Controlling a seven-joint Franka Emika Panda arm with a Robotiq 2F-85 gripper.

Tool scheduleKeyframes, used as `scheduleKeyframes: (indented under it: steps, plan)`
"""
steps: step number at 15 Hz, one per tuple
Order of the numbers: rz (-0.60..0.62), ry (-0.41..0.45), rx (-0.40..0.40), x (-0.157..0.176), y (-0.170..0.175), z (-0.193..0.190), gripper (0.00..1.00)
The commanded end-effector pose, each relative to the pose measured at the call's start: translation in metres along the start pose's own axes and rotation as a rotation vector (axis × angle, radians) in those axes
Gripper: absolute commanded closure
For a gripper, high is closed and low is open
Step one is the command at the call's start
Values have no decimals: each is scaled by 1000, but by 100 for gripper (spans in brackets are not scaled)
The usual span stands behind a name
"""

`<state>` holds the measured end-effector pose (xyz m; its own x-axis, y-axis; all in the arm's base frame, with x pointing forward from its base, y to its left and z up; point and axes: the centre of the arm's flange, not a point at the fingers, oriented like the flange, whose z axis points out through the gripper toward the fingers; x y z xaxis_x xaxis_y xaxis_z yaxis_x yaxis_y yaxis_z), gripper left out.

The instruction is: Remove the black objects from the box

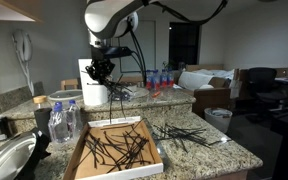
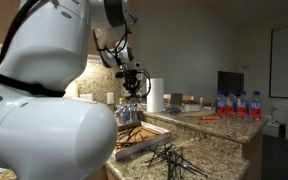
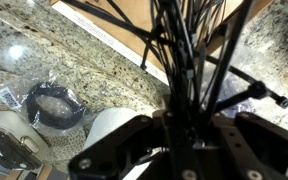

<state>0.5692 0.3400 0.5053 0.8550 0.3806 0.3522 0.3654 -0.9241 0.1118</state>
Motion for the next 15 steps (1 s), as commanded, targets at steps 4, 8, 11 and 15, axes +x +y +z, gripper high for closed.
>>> scheduleKeyframes:
  steps: [4, 8, 11, 15]
  plan:
    - [10, -43, -53, -30, 31, -32, 91]
    - [89, -91, -82, -62, 66, -28, 91]
    - [152, -155, -128, -94, 98, -13, 91]
    - [257, -247, -162, -144, 140, 3, 91]
